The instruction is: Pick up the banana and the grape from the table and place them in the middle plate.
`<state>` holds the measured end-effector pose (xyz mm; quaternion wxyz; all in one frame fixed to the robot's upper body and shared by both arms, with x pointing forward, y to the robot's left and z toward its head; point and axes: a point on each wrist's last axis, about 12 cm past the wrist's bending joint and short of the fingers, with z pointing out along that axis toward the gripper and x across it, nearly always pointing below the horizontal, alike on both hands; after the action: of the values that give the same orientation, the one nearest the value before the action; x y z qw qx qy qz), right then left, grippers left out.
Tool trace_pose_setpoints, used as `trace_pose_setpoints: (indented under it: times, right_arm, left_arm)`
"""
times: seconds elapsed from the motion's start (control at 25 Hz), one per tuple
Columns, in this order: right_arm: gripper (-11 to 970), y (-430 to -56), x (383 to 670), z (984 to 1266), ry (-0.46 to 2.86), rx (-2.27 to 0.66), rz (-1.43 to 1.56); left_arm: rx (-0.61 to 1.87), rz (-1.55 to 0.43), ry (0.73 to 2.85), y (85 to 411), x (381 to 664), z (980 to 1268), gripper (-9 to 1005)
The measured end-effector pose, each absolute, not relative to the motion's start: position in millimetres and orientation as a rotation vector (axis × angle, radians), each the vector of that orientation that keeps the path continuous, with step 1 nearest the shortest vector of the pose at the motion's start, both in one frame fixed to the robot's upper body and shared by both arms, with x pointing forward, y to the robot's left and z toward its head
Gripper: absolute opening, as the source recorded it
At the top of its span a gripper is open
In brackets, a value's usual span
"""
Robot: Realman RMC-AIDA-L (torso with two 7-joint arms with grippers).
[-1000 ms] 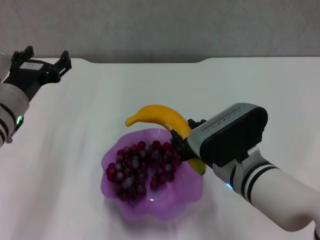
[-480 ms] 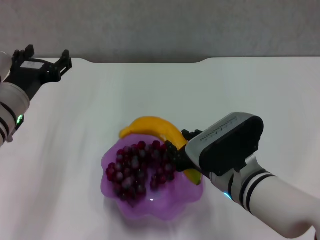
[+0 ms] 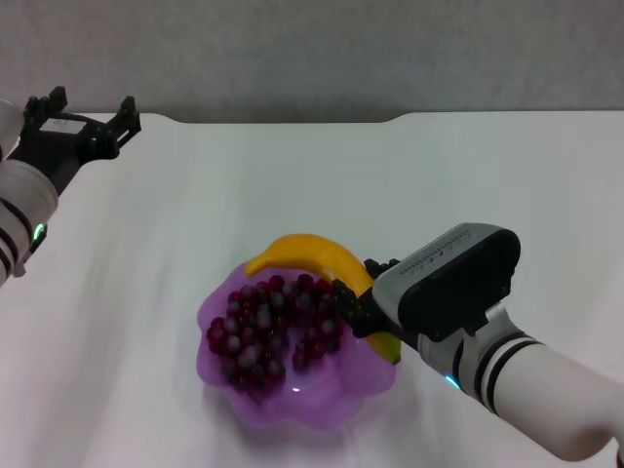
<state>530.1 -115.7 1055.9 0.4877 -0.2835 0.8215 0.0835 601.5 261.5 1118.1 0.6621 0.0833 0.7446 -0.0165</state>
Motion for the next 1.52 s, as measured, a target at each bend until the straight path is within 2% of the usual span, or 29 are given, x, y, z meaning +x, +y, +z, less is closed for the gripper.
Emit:
trace_pose_setpoints:
  times: [0.8, 1.0, 1.04, 1.32, 1.52]
  right_arm:
    - [635, -114, 550, 1057, 1.972, -0.753, 0.136]
    - [818, -113, 556, 1065, 1.951, -0.737, 0.133]
    - [815, -114, 559, 1068, 1.949, -0.723, 0.129]
    - [811, -141, 581, 1088, 1.944, -0.529, 0.063]
    - [809, -191, 605, 1105, 1.930, -0.299, -0.094]
  left_arm:
    - [0.187, -0.042, 1.679, 260, 602, 1120, 879]
    - [0.187, -0.042, 1.681, 260, 602, 1119, 879]
    - [0.187, -0.041, 1.681, 261, 602, 1119, 879]
    - [0.187, -0.040, 1.682, 261, 602, 1119, 878]
    - [0.187, -0.046, 1.671, 258, 604, 1121, 878]
